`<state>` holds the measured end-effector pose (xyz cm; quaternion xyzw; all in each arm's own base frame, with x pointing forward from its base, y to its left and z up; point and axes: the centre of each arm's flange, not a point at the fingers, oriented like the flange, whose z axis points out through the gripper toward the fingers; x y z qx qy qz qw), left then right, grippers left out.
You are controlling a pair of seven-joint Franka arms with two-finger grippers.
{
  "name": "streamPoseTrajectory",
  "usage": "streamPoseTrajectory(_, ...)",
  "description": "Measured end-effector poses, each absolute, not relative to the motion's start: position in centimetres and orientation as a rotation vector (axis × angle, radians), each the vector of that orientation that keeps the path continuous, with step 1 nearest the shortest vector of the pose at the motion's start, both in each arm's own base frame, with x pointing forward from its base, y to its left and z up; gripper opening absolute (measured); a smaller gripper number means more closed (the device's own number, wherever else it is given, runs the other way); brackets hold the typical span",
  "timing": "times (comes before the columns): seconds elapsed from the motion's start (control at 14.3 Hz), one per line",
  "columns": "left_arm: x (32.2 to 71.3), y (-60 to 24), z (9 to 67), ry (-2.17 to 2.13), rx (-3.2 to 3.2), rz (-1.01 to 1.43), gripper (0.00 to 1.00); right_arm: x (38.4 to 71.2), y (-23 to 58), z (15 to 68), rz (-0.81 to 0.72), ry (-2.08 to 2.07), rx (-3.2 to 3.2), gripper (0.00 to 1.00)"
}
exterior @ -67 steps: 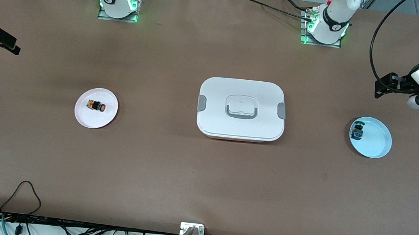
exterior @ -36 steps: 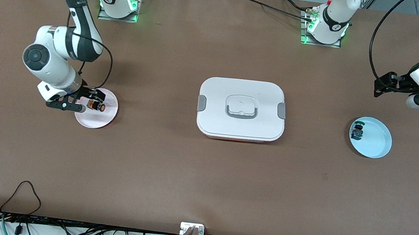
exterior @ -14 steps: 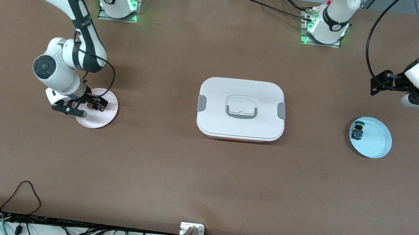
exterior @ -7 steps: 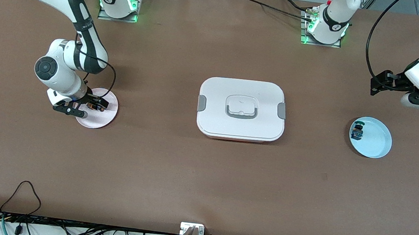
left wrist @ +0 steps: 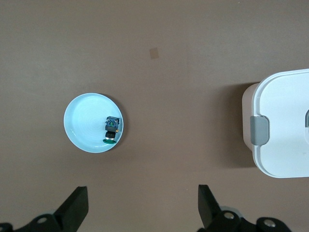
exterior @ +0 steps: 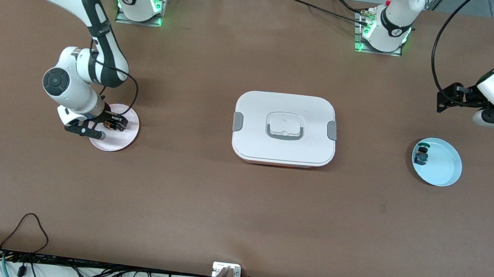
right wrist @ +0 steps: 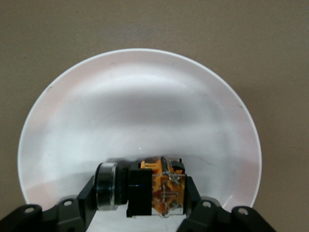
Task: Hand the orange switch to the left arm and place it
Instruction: 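Lower the right gripper over the orange switch and close on it, then lift the switch with the right gripper while the left gripper reaches inward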
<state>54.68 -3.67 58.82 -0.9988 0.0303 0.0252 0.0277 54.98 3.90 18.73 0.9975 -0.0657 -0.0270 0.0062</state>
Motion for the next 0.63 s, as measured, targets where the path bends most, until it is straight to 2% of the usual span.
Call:
streamPoseTrajectory(0.35,54.7,-3.7,58.8,0.093,-3.084,0.078,1.00,56.0,4.9,20.9,-0.162,-0.176,3.131,0.72)
streamPoseTrajectory(0.63,54.7,-3.7,58.8,0.094,-3.084,0.077,1.00,57.3,7.1,26.0,-0.168,-0.082,3.165,0.72)
